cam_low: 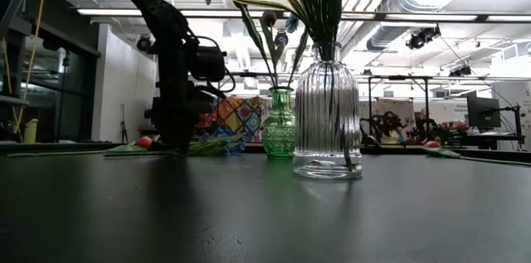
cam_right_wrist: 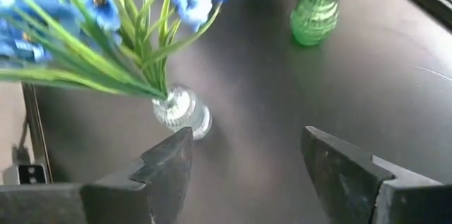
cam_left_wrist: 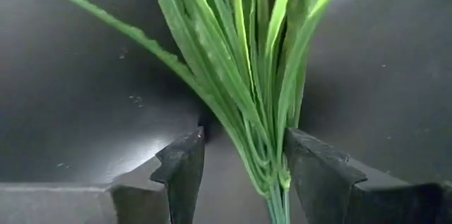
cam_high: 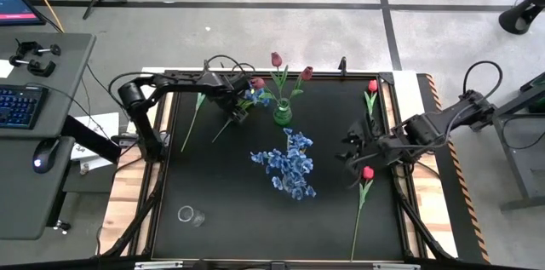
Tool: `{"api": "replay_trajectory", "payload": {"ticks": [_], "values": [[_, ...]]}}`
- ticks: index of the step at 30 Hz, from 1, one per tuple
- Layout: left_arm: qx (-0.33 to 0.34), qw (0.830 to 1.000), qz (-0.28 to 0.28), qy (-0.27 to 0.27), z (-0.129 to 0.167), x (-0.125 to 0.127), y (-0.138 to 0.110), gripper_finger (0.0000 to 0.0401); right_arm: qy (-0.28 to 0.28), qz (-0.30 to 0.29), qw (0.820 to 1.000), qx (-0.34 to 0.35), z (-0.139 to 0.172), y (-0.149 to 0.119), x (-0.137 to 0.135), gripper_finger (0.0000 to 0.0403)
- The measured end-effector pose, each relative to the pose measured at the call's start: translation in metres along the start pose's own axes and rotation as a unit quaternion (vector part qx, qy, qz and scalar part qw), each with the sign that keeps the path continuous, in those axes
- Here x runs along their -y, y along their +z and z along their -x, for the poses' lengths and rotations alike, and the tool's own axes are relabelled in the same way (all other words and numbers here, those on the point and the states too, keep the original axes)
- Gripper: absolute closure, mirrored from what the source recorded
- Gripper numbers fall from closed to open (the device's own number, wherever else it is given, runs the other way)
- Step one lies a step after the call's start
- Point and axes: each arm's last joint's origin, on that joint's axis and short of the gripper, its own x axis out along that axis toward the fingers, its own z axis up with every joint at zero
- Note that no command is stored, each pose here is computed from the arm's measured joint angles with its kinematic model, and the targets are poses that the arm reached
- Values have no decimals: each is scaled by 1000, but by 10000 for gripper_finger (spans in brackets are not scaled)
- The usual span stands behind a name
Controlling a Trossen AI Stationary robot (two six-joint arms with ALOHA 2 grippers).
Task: Sort flowers into vase by color
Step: Put the blue flowers into the right transparent vase
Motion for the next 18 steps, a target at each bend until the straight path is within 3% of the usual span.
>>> {"api": "replay_trajectory", "payload": {"ticks": [9,18], "values": [[0,1000,3,-9,-4,1,1,215,7,2,1000,-12,-1,-1,-1,151],[30,998,13,-55,24,-5,0,215,9,21,1000,-8,3,-1,2,151]]}}
